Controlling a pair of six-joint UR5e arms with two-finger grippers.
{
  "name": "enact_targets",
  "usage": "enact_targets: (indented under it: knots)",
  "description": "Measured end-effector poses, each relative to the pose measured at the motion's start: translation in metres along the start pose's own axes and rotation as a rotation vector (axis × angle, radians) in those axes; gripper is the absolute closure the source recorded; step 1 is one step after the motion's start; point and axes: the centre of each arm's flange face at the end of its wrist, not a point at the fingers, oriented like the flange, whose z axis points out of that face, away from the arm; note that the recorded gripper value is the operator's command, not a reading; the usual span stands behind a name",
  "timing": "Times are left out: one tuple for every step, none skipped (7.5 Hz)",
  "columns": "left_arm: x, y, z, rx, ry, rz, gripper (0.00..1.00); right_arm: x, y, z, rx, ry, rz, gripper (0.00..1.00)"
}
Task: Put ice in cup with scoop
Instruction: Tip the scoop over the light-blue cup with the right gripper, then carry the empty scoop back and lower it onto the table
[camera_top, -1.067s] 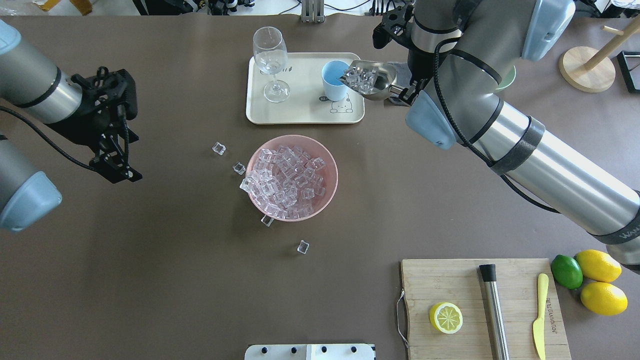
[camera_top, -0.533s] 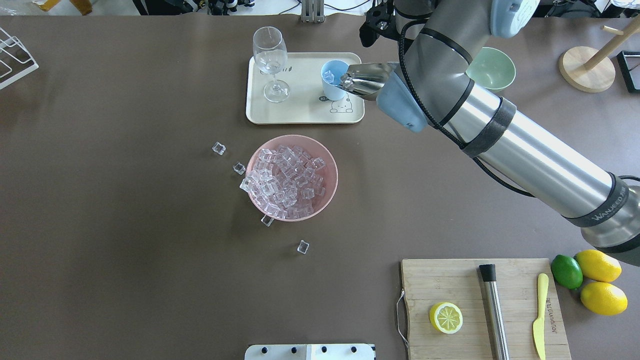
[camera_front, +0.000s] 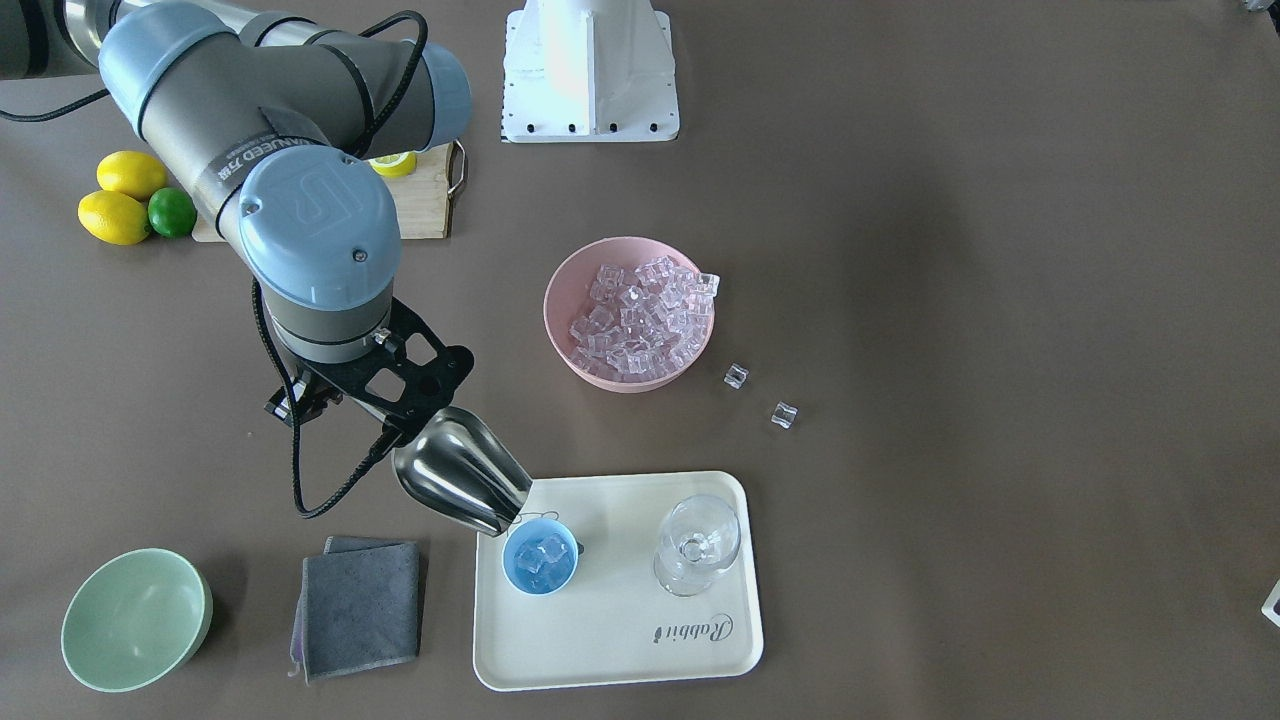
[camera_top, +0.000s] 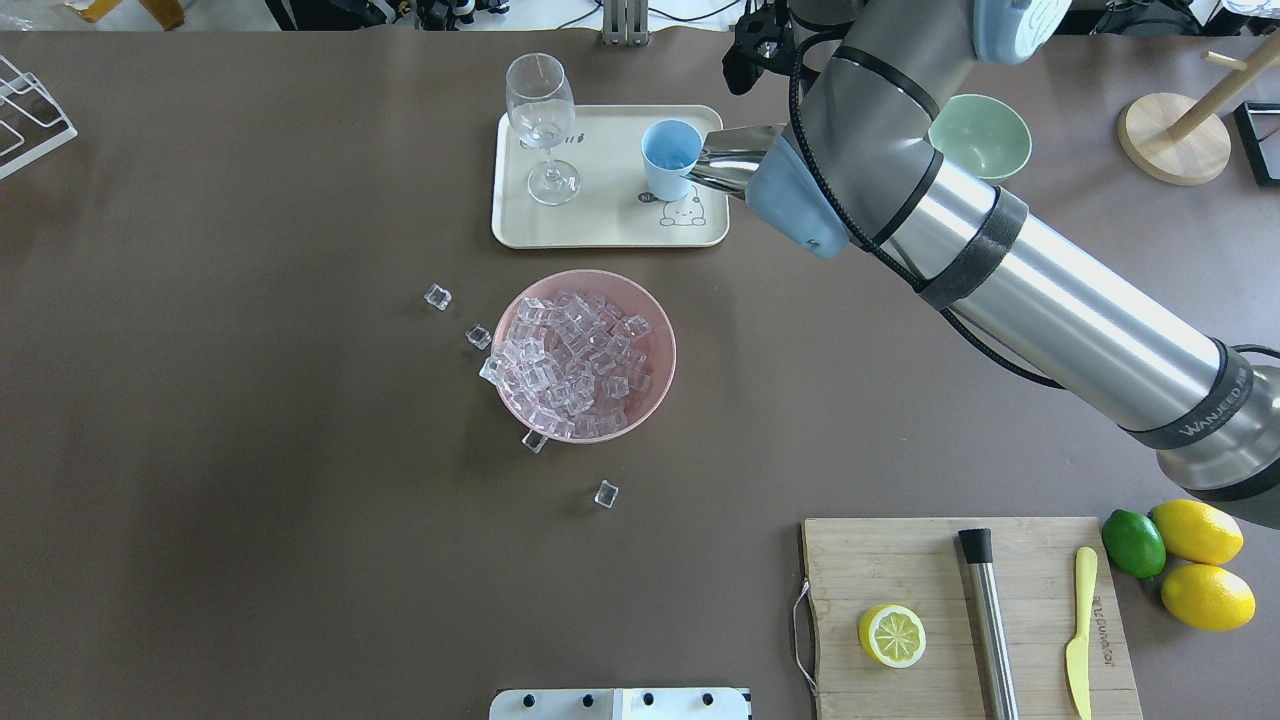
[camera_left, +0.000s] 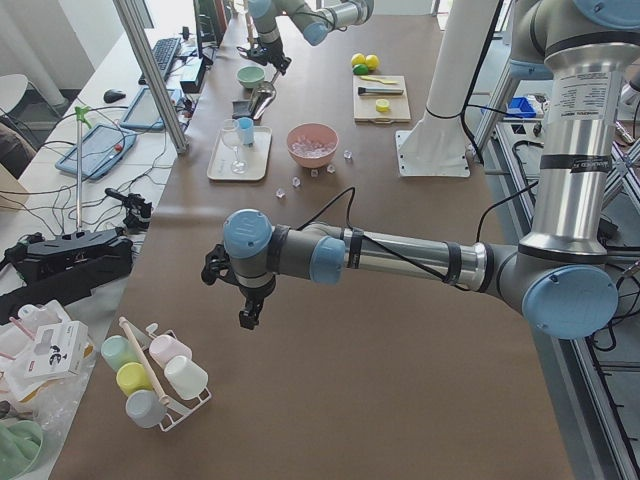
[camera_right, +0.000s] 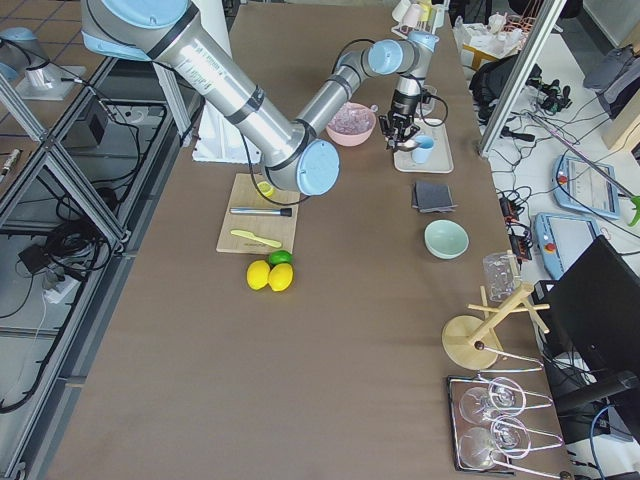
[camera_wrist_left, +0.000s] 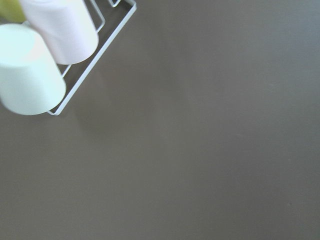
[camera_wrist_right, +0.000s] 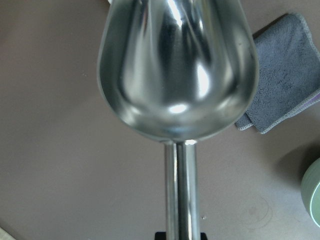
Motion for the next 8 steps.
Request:
enact_targets:
  knots:
    - [-0.017,0.008,0.002,-0.01,-0.049,-0.025,0.01,-0.001,0.005,-0.003,0.009,0.002,0.007,1.0]
    - [-0.027,0.011,0.001,-0.018,-0.101,-0.033,0.01,-0.004,0.025,-0.005,0.028,0.001,0.052,1.0]
    - [-0.031,0.013,0.0,-0.02,-0.125,-0.036,0.01,-0.009,0.058,0.002,0.063,-0.005,0.148,1.0]
    - [-0.034,0.015,-0.002,-0.018,-0.132,-0.042,0.01,-0.012,0.1,0.016,0.108,-0.034,0.276,1.0]
    - [-0.035,0.017,-0.004,-0.013,-0.114,-0.048,0.01,-0.006,0.139,0.036,0.146,-0.092,0.392,1.0]
    - [-0.033,0.02,-0.004,-0.007,-0.087,-0.05,0.01,0.003,0.174,0.056,0.164,-0.145,0.509,1.0]
    - [-0.032,0.023,-0.003,-0.005,-0.068,-0.052,0.01,0.009,0.217,0.084,0.184,-0.182,0.626,1.0]
    - [-0.032,0.024,-0.002,-0.005,-0.062,-0.054,0.01,0.013,0.257,0.115,0.217,-0.204,0.725,1.0]
